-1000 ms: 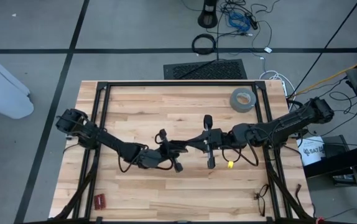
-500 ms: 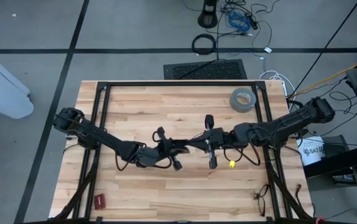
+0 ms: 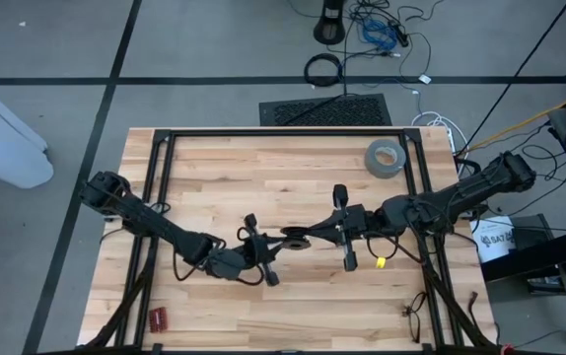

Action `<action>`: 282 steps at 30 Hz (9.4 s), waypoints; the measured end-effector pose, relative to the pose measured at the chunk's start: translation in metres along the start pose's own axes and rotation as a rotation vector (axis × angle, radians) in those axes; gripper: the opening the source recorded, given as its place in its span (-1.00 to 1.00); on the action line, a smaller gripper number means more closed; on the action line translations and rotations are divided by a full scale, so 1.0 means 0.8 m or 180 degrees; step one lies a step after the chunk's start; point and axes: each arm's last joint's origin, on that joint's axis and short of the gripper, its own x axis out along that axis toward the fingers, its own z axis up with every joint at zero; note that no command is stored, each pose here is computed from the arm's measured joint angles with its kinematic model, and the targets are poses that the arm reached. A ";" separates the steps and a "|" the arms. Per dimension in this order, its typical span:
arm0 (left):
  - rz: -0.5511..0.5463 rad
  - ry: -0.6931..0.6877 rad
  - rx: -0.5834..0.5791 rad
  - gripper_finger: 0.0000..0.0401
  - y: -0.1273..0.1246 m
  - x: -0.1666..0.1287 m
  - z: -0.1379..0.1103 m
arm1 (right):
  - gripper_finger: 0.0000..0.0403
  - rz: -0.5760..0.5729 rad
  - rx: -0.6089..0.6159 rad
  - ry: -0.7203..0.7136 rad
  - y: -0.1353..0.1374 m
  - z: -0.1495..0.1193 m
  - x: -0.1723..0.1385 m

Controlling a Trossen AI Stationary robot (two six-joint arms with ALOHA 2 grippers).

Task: Coil cords
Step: Coil the black wire onto the spool

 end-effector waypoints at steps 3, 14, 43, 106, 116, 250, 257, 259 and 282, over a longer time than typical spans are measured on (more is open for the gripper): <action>-0.0065 -0.0009 0.0133 -0.88 -0.007 -0.007 0.000 | -1.00 0.0003 0.0029 0.0047 0.000 0.000 -0.002; -0.0316 0.0150 0.0357 -0.44 -0.020 -0.041 -0.001 | -1.00 0.0009 0.0123 0.0244 0.001 -0.007 -0.004; -0.0240 -0.0332 -0.0388 -0.40 0.022 -0.097 0.070 | -1.00 -0.0136 -0.0013 0.0423 0.006 -0.019 -0.001; -0.0742 -0.0650 -0.0336 -0.99 0.008 -0.070 0.070 | -0.83 0.0001 -0.0185 0.0401 0.023 -0.031 0.012; -0.0626 -0.0547 -0.0284 -0.99 0.009 -0.068 0.066 | -0.64 0.0124 0.0031 0.0558 0.030 -0.023 -0.012; -0.0970 -0.0300 -0.1202 0.09 -0.070 0.025 -0.063 | -1.00 -0.0006 -0.0180 -0.0184 0.011 0.028 -0.039; -0.0588 -0.0491 -0.0941 0.09 -0.066 0.033 -0.067 | -1.00 -0.0006 -0.0179 -0.0188 0.011 0.028 -0.039; -0.0559 -0.0522 -0.0964 0.09 -0.063 0.037 -0.067 | -1.00 -0.0006 -0.0178 -0.0190 0.011 0.028 -0.039; -0.0982 -0.0574 -0.0905 -0.13 -0.058 0.056 -0.056 | -1.00 -0.0013 -0.0254 -0.0241 0.012 0.029 -0.038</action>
